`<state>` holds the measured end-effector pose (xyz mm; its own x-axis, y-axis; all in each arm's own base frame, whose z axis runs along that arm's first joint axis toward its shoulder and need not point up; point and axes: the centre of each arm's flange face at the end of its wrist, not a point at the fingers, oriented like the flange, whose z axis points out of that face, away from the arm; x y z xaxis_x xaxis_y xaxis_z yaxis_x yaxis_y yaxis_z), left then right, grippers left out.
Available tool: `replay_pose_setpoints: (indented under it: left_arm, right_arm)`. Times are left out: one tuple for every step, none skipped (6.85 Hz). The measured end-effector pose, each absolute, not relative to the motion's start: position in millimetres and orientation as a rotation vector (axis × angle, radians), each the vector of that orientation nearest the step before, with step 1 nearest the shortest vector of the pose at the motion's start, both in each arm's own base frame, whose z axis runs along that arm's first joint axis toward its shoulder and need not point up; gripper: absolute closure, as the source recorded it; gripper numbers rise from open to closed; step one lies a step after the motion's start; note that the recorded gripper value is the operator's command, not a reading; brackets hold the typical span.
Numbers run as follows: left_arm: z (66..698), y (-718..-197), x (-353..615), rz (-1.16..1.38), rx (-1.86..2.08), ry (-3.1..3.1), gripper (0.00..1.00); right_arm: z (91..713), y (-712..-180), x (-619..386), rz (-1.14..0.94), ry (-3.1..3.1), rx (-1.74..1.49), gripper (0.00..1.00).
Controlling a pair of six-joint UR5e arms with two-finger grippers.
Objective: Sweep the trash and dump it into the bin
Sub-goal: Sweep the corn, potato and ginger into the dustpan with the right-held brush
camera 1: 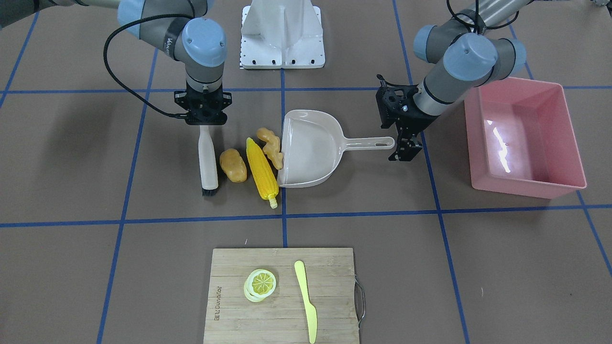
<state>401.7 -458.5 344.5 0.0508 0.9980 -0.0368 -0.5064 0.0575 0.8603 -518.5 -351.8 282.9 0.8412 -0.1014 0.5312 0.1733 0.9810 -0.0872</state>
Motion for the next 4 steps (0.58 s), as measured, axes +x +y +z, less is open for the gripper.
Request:
replay_pose_setpoints:
  left_arm:
    - [345,-458,402,1.351,0.796,0.807,0.02]
    - [347,-458,401,1.352,0.798,0.808,0.02]
    - [350,-458,401,1.352,0.801,0.808,0.03]
    - [354,-459,403,1.353,0.801,0.808,0.03]
  right_arm:
    - [271,-346,-533,-0.138,-0.586,-0.134,1.0]
    - [257,-345,-545,-0.142,-0.623,-0.13,1.0]
    - [242,-345,-555,-0.151,-0.657,-0.13,1.0]
    - [227,-347,-568,-0.164,-0.692,-0.135,1.0]
